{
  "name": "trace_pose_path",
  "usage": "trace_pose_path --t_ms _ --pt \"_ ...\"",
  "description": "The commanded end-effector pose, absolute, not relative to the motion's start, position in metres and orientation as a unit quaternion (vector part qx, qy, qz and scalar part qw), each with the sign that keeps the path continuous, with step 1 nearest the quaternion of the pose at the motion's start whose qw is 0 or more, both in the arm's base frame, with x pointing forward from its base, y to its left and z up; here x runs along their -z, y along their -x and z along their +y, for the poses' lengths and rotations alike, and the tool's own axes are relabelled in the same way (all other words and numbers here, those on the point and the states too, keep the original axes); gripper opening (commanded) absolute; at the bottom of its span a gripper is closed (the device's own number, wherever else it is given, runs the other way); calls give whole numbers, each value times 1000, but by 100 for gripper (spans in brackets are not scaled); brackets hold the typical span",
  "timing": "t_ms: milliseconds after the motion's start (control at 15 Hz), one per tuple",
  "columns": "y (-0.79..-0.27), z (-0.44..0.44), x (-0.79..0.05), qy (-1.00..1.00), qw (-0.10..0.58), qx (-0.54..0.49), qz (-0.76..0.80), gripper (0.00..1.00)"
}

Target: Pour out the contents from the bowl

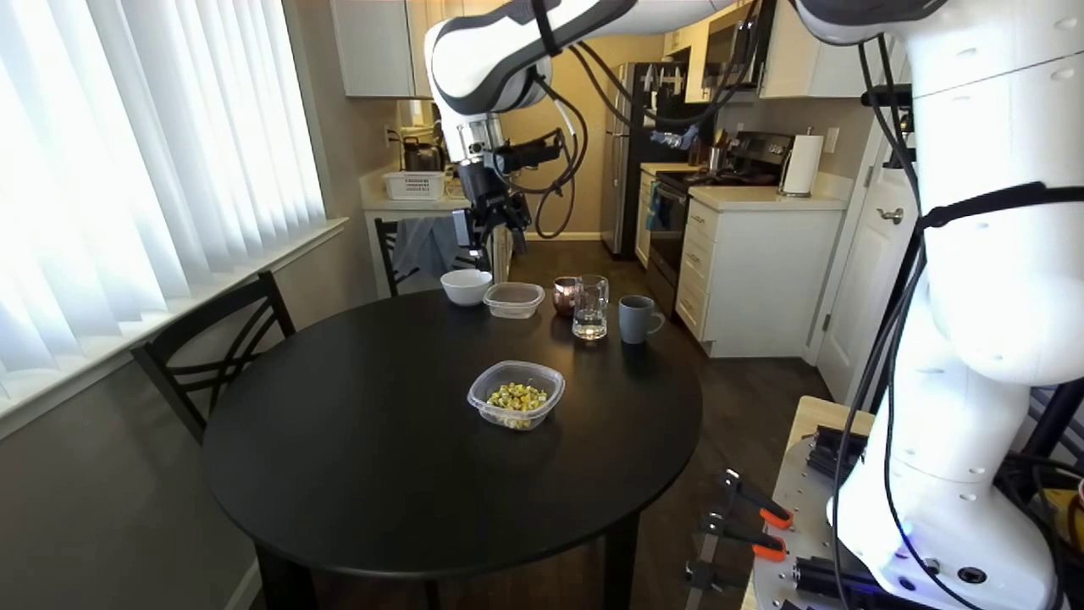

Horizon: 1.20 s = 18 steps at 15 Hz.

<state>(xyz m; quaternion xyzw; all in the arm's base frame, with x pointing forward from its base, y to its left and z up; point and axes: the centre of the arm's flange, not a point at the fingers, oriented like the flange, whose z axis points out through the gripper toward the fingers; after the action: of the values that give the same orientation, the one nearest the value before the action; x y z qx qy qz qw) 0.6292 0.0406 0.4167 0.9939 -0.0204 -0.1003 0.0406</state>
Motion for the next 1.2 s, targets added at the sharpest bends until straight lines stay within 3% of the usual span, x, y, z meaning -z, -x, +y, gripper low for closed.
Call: trace_pose_path --t_ms 0,267,733,1133 --pt "-668 32 -375 -981 115 153 15 100" --pt "-670 14 -336 -964 168 203 42 100" --pt "-664 16 -328 -968 157 195 25 100" --pt "-659 30 -255 -977 211 33 -9 100"
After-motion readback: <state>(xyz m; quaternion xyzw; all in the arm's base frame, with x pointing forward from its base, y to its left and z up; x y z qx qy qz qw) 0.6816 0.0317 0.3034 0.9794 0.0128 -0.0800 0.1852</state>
